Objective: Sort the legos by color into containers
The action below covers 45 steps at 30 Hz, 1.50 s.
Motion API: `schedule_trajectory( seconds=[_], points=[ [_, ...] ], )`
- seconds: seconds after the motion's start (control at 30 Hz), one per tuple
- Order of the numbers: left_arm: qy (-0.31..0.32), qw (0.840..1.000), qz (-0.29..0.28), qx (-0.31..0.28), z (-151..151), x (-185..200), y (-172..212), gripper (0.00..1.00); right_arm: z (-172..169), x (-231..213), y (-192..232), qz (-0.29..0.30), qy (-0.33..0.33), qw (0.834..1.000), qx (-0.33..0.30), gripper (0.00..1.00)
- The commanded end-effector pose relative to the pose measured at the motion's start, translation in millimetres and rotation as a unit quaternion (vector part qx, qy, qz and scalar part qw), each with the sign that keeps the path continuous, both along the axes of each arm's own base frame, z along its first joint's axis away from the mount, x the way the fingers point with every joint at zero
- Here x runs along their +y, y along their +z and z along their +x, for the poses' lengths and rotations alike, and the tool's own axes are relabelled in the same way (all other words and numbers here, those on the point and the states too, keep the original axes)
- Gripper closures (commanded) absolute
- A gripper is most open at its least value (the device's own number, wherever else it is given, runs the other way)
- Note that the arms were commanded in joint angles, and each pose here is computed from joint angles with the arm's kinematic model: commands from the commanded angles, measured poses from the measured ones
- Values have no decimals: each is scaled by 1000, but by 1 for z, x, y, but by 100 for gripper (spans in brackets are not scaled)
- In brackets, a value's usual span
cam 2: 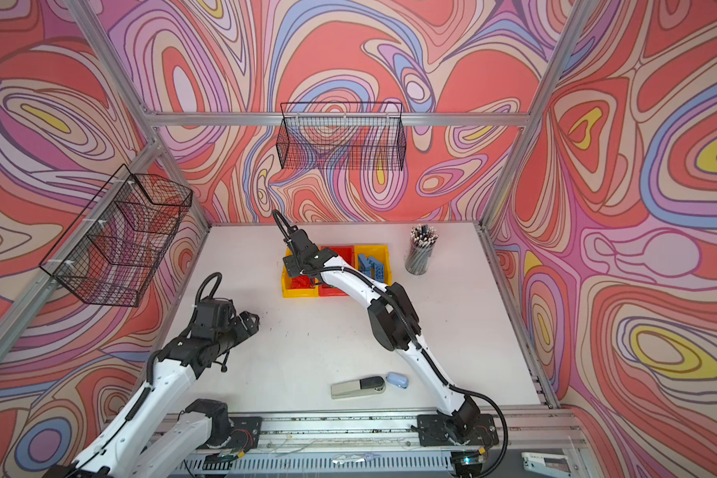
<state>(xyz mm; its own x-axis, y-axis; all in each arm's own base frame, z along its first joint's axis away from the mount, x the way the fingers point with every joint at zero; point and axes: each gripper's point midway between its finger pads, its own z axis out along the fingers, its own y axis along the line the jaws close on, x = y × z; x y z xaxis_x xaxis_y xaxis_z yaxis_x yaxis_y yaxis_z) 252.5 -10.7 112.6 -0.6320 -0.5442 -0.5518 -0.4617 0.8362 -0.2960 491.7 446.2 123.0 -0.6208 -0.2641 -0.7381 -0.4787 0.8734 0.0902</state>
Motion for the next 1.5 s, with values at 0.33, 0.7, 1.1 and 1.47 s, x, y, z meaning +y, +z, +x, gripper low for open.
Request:
schedule_trajectory(
  seconds=[0.33, 0.7, 1.1, 1.47],
  points=[
    [-82, 981, 153, -88, 49, 13, 56, 4, -20, -64, 116, 39, -8, 997, -65, 2],
    [-112, 960, 204, -154, 77, 10, 47, 4, -73, -271, 85, 14, -163, 985, -54, 2],
    [-71, 950, 250, -175, 86, 52, 26, 4, -122, -407, 57, -25, -298, 927, -226, 2],
    [-65, 943, 236, -227, 111, 63, 13, 5, -95, -442, 10, -19, -331, 907, -261, 2]
  ],
)
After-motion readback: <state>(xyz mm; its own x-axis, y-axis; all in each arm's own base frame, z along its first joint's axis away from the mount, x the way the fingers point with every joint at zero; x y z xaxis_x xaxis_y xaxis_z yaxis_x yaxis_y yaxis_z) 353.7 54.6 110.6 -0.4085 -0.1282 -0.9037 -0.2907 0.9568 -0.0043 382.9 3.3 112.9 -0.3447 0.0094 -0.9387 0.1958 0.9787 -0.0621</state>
